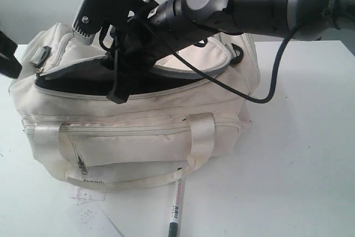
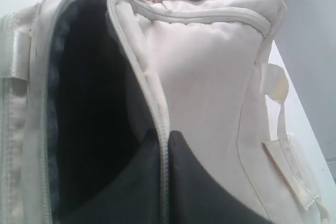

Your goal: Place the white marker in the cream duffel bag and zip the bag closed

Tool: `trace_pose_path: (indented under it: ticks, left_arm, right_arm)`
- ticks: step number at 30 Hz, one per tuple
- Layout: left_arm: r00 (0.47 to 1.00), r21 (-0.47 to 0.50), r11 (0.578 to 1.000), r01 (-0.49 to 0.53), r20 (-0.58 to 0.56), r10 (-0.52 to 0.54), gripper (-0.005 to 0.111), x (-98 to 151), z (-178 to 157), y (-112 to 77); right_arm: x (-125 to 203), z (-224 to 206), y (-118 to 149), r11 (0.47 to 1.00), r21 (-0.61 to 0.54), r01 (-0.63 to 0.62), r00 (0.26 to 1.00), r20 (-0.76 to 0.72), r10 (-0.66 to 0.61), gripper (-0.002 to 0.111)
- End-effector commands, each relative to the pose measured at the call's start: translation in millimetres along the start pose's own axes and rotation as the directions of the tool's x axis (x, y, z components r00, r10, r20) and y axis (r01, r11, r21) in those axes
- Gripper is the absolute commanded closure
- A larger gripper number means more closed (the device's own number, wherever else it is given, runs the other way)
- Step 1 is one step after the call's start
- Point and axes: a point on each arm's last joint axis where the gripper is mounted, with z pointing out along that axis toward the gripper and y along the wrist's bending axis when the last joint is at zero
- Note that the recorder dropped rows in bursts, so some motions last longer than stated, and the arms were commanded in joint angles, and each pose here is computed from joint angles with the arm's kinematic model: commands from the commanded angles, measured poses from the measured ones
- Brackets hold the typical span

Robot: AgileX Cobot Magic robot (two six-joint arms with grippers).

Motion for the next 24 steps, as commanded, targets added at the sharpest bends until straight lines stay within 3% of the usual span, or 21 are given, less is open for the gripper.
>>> trace_pose_path:
  ticks: [1, 4, 6, 8, 12, 16, 18, 24]
  left_arm:
    - [0.987, 0.093, 0.984, 0.15, 0.034, -0.154, 0.045, 32, 19, -10.3]
    - [0.945, 0.182, 0.94, 0.288, 0.103, -0.31, 0.045, 48, 24, -18.0]
    - [0.903, 0.181, 0.905, 0.385, 0.131, -0.41, 0.045, 58, 29, -16.6]
    - [0.839, 0.188, 0.845, 0.5, 0.137, -0.527, 0.045, 67, 33, -15.3]
    - [0.681, 0.205, 0.684, 0.7, 0.099, -0.726, 0.045, 79, 41, -14.3]
    - [0.633, 0.237, 0.636, 0.734, 0.1, -0.768, 0.045, 77, 41, -14.8]
    - [0.586, 0.269, 0.59, 0.761, 0.106, -0.804, 0.045, 74, 41, -14.9]
    - [0.55, 0.264, 0.549, 0.793, 0.075, -0.832, 0.045, 71, 54, -13.3]
  right_arm:
    - [-3, -6, -3, 1.0, 0.013, -0.028, 1.0, 0.013, 0.028, 0.108]
    - [-3, -6, -3, 1.0, 0.009, -0.028, 1.0, 0.011, 0.028, 0.108]
    - [-3, -6, -3, 0.999, 0.009, -0.038, 0.999, 0.011, 0.038, 0.108]
    - [-3, -6, -3, 0.998, 0.009, -0.061, 0.998, 0.012, 0.061, 0.108]
    - [-3, -6, -3, 0.997, 0.005, -0.081, 0.997, 0.01, 0.081, 0.108]
    - [-3, -6, -2, 0.997, 0.0, -0.081, 0.997, 0.007, 0.081, 0.108]
    - [-3, -6, -2, 0.997, 0.0, -0.081, 0.997, 0.007, 0.081, 0.108]
    - [-2, -6, -2, 0.997, -0.002, -0.081, 0.997, 0.006, 0.081, 0.108]
